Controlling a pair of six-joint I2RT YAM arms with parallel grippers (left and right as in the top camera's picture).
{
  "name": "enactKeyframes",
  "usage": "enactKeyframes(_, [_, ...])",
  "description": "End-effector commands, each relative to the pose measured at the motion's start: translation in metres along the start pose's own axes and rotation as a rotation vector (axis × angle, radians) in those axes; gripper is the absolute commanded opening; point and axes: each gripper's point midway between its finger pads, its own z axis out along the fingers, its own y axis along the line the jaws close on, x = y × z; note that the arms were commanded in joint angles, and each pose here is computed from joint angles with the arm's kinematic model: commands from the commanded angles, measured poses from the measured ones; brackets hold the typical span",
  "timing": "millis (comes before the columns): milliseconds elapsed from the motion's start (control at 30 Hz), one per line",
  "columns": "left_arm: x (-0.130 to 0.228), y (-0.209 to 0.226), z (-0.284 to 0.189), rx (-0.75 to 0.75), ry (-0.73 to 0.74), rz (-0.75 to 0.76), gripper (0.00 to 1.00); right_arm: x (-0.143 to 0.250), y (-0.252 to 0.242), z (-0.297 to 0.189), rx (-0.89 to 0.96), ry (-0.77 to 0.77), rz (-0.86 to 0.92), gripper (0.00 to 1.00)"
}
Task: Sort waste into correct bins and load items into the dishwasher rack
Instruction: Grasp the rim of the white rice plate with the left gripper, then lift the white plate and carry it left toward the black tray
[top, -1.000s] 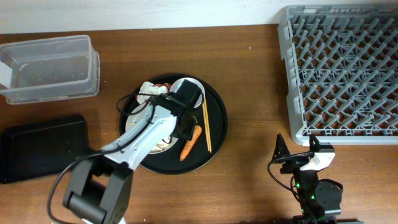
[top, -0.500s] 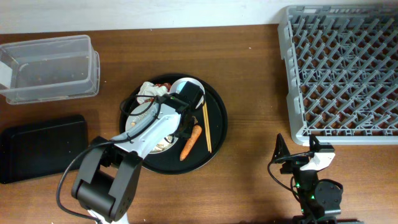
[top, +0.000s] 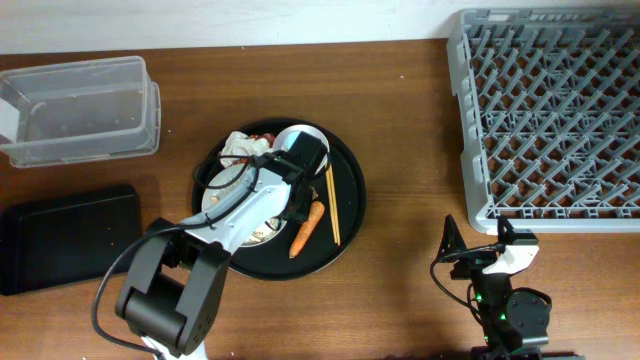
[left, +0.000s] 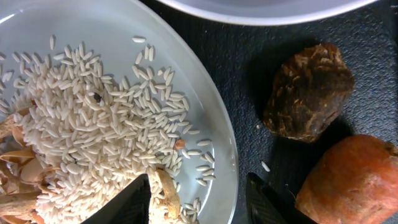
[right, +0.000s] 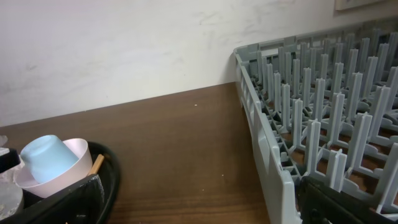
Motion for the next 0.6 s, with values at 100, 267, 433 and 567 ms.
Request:
enactKeyframes(100, [0.005,-0.015,0.006,0.011,0.001,0.017,0.49,0.002,-0.001,0.000,0.007,0.002,-0.010,0.98])
enactKeyframes(267, [0.010,-0.026,0.016,-0.030,0.001,0.066,0.49,0.002,-0.001,0.000,0.007,0.002,-0.010,0.98])
enactKeyframes(433, [0.014,-0.021,0.028,-0.051,0.031,0.054,0.43,0.002,-0.001,0.000,0.007,0.002,-0.010,0.98])
enactKeyframes(567, [0.013,-0.022,0.028,-0.049,0.024,0.040,0.42,0.002,-0.001,0.000,0.007,0.002,-0.010,0.98])
